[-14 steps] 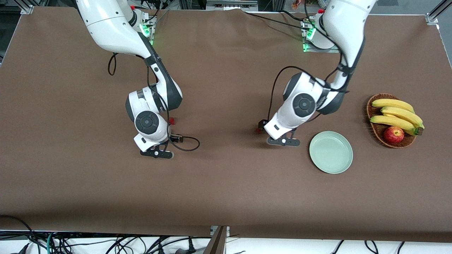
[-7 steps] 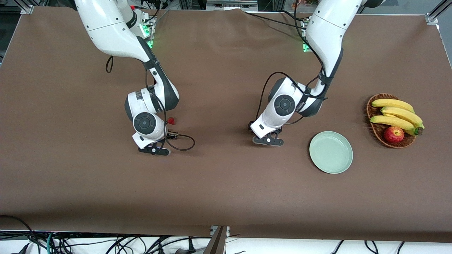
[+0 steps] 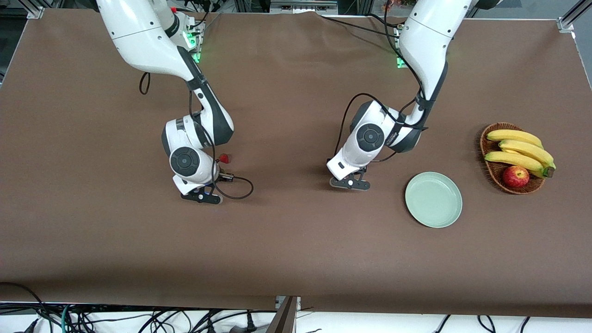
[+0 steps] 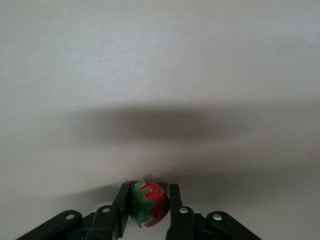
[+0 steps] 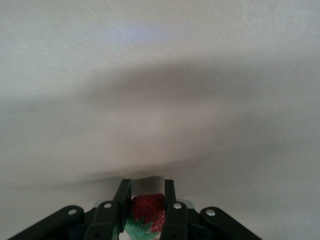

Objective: Collect all strawberries into plate
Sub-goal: 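Carry the strawberry over the plate while the right gripper lifts another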

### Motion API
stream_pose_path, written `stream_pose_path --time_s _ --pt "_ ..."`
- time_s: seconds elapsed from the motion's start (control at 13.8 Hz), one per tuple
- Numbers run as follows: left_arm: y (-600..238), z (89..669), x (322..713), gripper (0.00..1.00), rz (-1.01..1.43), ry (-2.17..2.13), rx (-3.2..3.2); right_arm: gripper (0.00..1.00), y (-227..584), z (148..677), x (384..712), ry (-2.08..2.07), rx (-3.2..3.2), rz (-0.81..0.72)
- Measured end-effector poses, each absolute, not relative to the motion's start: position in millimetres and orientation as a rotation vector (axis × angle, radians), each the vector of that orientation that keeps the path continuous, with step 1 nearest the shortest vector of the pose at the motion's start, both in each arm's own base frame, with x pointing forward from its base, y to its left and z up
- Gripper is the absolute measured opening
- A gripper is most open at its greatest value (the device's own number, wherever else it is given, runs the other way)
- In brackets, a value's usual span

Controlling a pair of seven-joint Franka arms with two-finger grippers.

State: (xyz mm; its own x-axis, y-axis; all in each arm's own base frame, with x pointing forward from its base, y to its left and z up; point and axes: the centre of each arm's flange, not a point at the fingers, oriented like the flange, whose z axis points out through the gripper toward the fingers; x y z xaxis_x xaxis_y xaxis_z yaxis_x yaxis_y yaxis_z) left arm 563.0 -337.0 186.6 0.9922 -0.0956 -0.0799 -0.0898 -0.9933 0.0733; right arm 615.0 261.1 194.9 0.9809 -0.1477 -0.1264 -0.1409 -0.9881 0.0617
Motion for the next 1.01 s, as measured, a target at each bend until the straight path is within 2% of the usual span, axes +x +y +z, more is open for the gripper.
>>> stream_pose_path --time_s 0.36,0.51,0.65,0.79,1.01 --pt "-266 266 600 0.35 -0.128 -0.137 3.177 0.31 295 262 640 -0.358 3.232 -0.262" --pt "-226 279 614 0.35 -0.127 -0.236 3.164 0.31 316 274 644 -0.412 3.318 -0.282" --pt "-175 281 631 0.35 -0.130 -0.380 3.141 0.31 353 276 646 -0.484 3.393 -0.240" --pt "-122 276 641 0.35 -0.149 -0.509 3.112 0.31 403 271 640 -0.594 3.443 -0.158" --pt "-66 253 647 0.35 -0.176 -0.669 3.065 0.31 484 263 610 -0.803 3.504 -0.065"
